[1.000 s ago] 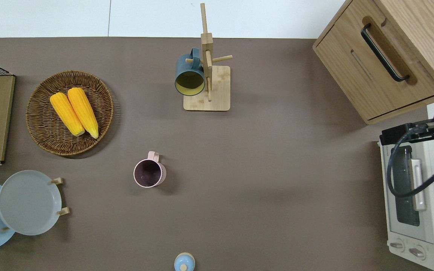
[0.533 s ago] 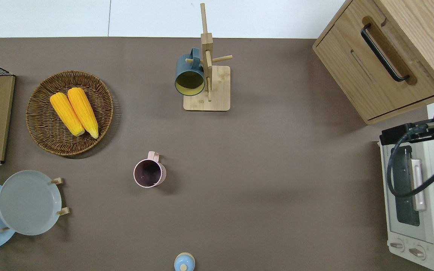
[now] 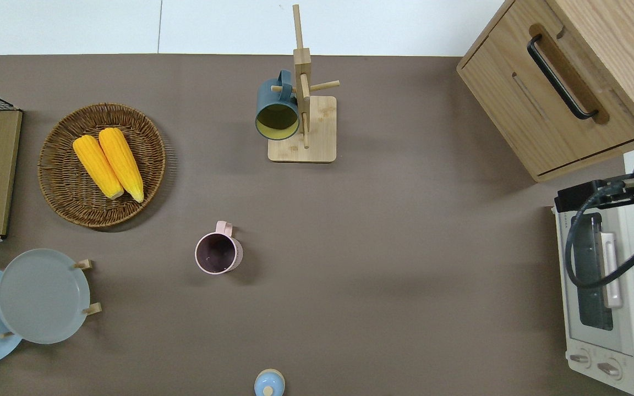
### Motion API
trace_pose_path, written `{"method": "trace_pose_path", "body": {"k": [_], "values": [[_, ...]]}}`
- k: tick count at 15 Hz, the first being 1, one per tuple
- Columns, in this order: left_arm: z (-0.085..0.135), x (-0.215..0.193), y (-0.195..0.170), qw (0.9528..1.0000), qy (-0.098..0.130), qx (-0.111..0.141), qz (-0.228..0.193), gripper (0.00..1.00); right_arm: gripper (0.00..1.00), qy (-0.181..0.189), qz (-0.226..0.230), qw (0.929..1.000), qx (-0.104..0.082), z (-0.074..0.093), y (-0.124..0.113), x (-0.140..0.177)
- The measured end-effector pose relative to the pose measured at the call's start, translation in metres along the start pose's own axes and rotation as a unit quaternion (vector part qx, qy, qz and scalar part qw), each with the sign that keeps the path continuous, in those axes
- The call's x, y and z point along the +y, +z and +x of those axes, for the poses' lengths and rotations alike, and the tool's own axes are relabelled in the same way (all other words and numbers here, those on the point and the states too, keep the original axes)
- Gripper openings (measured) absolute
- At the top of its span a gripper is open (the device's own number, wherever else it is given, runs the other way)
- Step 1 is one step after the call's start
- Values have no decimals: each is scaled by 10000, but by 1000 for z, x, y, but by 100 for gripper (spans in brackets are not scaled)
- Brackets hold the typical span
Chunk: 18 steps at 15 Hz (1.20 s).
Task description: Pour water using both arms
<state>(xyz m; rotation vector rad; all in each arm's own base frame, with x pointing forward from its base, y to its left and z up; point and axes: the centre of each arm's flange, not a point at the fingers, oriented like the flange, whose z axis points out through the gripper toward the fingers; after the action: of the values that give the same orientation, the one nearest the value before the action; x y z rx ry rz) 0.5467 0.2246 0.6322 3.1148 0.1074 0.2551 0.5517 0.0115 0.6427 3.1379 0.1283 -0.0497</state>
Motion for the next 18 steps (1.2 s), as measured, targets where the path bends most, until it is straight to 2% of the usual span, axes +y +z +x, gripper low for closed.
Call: {"method": "trace_pose_path", "body": {"k": [3,7,10,14,18], "values": [[2,53,-13,9997,150,-144,145,100,100,0,0,10000,0,0,0,0],[-6,73,-13,9983,270,-507,56,100,100,0,0,10000,0,0,0,0],[-9,102,-8,9956,475,-802,-34,100,100,0,0,10000,0,0,0,0],[-11,167,-17,9947,483,-911,-29,100,100,0,0,10000,0,0,0,0],[-20,206,-31,9947,524,-887,-19,100,100,0,0,10000,0,0,0,0]]}}
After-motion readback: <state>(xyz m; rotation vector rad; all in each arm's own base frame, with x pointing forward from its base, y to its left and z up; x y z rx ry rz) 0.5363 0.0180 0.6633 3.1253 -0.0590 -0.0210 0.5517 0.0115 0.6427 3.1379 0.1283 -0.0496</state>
